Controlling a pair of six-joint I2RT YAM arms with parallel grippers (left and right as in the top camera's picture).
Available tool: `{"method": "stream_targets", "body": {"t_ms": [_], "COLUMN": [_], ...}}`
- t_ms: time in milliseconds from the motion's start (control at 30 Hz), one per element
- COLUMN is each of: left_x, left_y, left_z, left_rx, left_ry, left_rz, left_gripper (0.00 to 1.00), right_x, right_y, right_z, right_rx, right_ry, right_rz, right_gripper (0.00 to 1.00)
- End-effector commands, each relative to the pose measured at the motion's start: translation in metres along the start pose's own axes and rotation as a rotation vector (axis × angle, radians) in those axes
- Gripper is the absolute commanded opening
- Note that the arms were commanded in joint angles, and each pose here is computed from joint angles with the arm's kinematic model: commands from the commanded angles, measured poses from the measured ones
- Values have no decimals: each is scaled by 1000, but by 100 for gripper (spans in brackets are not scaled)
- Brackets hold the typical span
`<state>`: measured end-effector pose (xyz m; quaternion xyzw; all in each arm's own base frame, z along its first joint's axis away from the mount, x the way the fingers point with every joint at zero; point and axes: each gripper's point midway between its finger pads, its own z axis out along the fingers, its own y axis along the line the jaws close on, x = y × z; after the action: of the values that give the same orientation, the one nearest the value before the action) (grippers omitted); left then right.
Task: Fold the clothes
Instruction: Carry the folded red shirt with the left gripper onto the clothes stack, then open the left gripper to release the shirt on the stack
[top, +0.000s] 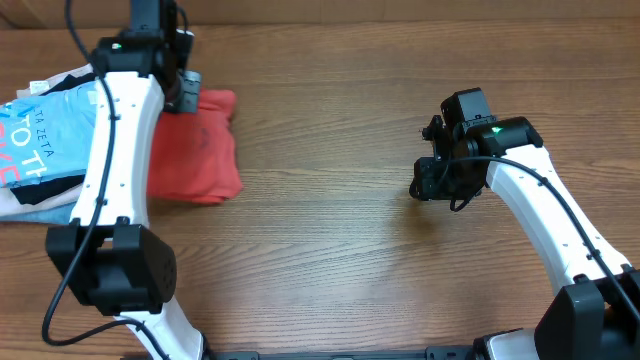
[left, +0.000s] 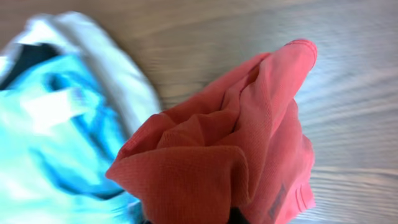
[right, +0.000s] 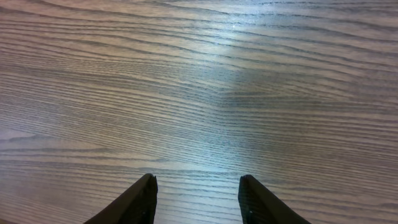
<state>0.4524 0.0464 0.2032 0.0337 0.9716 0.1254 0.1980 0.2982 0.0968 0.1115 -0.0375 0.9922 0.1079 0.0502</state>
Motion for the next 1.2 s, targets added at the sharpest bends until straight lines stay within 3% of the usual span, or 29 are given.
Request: {"method": "stream_targets", "body": {"t_ms": [0,267,667,1167], "left_x": [-22,-43,-24,8], "left_y": [46,97,179,252], "left_z": [-47,-65,-63,-21], "left_rx": [-114,-190,-287,-139], "left_ry": [-129,-242,-257,-300], "left_rz": [-43,-77,-244,-423], "left_gripper": [7,7,7,14], "right_x": [-7,-5,-4,-4], "right_y": [1,-2,-2,-2], "right_z": [-14,-14,-14,-14], "right_rx": [-2,14,14,14], "right_ry": [-49,-39,-37,-36], "right_rz": [-3,-1,0,0], "right_gripper": [46,46,47,47]}}
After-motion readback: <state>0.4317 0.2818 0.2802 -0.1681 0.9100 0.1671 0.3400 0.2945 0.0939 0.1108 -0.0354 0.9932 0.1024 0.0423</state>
